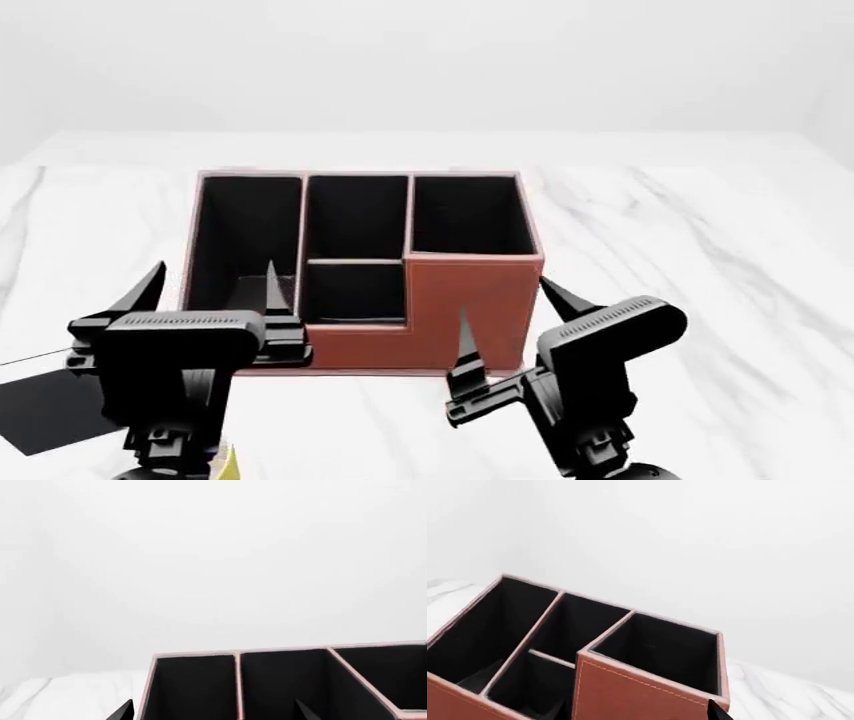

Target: Pick up the yellow and white mug and place it to the right of the caddy.

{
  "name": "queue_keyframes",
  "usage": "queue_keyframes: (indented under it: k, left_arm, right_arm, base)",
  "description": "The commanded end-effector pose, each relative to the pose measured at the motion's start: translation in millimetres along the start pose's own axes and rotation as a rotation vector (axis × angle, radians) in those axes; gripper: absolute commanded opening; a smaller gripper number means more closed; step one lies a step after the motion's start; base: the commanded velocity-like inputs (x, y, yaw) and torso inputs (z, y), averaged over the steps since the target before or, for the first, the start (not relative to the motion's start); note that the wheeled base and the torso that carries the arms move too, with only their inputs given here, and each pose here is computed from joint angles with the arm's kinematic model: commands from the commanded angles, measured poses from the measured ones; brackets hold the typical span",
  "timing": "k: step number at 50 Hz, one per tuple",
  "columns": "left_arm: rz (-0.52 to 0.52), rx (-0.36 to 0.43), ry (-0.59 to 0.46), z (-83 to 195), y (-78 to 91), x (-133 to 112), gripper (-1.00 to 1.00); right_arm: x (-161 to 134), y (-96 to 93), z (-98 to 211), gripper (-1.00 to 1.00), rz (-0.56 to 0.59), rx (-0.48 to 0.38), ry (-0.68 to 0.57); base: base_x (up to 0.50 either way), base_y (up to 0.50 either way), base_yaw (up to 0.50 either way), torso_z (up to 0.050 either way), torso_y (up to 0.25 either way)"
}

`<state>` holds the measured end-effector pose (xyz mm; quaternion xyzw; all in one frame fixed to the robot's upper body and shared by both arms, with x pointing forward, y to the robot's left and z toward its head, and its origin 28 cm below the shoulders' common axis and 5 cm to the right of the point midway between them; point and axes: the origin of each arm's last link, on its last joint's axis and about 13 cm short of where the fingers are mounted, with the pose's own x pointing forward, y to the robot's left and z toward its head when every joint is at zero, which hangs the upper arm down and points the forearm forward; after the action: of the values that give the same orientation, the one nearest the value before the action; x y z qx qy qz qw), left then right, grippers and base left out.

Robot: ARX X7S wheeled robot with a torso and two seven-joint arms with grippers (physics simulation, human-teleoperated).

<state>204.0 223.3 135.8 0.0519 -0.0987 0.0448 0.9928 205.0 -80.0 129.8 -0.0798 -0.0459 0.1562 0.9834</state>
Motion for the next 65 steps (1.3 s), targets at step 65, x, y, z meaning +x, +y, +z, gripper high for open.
queue_keyframes:
  k: [65]
  left_arm:
    - [0.073, 0.014, -0.013, 12, 15.9, -10, 1.0]
  right_arm:
    - [7, 121.1, -36, 1.0, 0.593, 0.09, 0.195]
  base:
    - [0.0, 0.0, 0.0, 0.0, 0.0]
